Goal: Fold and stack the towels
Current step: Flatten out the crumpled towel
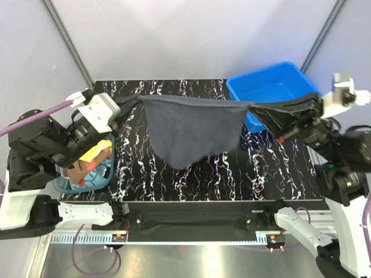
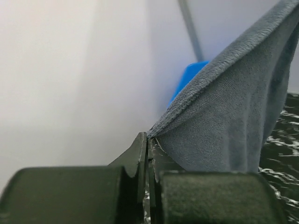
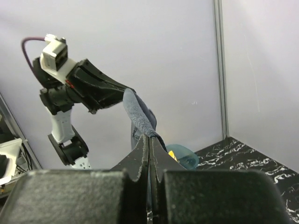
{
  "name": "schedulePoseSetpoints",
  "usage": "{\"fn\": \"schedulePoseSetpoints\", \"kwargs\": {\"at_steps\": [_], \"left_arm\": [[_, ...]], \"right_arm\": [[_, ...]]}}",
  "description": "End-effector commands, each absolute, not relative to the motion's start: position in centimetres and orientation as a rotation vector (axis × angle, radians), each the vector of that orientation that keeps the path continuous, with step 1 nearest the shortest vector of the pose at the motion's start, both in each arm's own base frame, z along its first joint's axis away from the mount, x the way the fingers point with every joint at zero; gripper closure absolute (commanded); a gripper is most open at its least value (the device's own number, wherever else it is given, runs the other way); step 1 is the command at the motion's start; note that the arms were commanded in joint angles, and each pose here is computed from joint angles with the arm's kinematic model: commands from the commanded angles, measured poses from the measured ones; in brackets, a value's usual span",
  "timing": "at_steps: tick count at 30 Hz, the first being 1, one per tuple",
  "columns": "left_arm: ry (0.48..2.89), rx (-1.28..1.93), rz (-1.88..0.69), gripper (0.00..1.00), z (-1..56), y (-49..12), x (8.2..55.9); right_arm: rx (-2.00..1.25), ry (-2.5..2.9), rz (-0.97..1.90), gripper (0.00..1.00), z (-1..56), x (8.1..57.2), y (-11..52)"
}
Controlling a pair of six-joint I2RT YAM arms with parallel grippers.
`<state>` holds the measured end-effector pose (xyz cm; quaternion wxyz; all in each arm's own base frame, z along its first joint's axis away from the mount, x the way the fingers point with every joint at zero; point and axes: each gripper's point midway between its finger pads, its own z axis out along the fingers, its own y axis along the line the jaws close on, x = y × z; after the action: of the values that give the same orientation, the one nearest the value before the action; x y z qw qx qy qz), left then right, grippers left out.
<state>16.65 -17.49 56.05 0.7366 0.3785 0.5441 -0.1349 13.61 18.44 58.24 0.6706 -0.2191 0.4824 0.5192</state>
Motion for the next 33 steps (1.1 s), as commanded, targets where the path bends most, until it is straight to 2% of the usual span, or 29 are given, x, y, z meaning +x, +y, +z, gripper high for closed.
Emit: {"fn": "schedulePoseSetpoints", "kwargs": {"at_steps": [1, 5, 8, 11, 12, 14, 17, 19, 20, 22, 23, 24, 27, 28, 29, 32, 33], "left_arm": [[1.25, 0.804, -0.288, 1.0, 55.7, -17.2, 16.8], [1.247, 0.812, -0.285, 1.0, 56.5, -17.5, 16.7], [1.229, 0.802, -0.235, 1.0, 57.3, -17.8, 17.4], [1.26, 0.77, -0.06, 1.0, 56.3, -18.6, 20.6], [1.27, 0.73, -0.068, 1.0, 57.1, -17.7, 22.2], [1.359, 0.76, -0.053, 1.0, 54.7, -18.5, 26.2], [1.479, 0.727, 0.019, 1.0, 51.7, -17.1, 33.0], [1.526, 0.714, 0.022, 1.0, 50.0, -17.1, 35.8], [1.562, 0.673, 0.047, 1.0, 49.1, -15.4, 37.9], [1.634, 0.651, -0.002, 1.0, 45.7, -15.5, 42.2], [1.672, 0.629, 0.008, 1.0, 44.4, -14.9, 44.0], [1.739, 0.633, -0.011, 1.0, 41.3, -14.7, 46.8], [1.787, 0.64, -0.009, 1.0, 37.5, -14.5, 51.1], [1.854, 0.665, -0.017, 1.0, 33.3, -15.1, 53.5], [1.837, 0.654, -0.019, 1.0, 33.5, -15.0, 54.9], [1.917, 0.613, -0.028, 1.0, 27.4, -14.4, 59.9], [1.882, 0.573, -0.026, 1.0, 28.1, -14.3, 61.3]], "right_arm": [[-0.422, 1.046, 1.17, 1.0, 59.4, 13.5, 17.6], [-0.393, 1.029, 1.152, 1.0, 60.7, 13.2, 17.0], [-0.342, 1.075, 1.103, 1.0, 60.9, 15.9, 17.0], [-0.281, 1.156, 1.046, 1.0, 60.1, 20.4, 17.6], [-0.262, 1.194, 1.029, 1.0, 59.5, 22.9, 18.2], [-0.24, 1.202, 0.971, 1.0, 59.8, 25.6, 18.4], [-0.204, 1.331, 0.929, 1.0, 56.0, 33.9, 20.6], [-0.203, 1.356, 0.953, 1.0, 54.6, 37.2, 21.6], [-0.191, 1.391, 0.954, 1.0, 52.5, 40.9, 22.3], [-0.173, 1.441, 0.977, 1.0, 49.8, 44.4, 22.9], [-0.167, 1.47, 0.985, 1.0, 47.6, 47.7, 23.7], [-0.176, 1.476, 1.004, 1.0, 46.6, 49.2, 24.0], [-0.163, 1.532, 1.059, 1.0, 41.7, 55.1, 25.2], [-0.149, 1.545, 1.089, 1.0, 40.4, 56.4, 25.4], [-0.143, 1.554, 1.108, 1.0, 38.2, 58.9, 25.9], [-0.1, 1.565, 1.126, 1.0, 34.2, 63.3, 26.0], [-0.085, 1.565, 1.133, 1.0, 33.3, 64.3, 25.6]]}}
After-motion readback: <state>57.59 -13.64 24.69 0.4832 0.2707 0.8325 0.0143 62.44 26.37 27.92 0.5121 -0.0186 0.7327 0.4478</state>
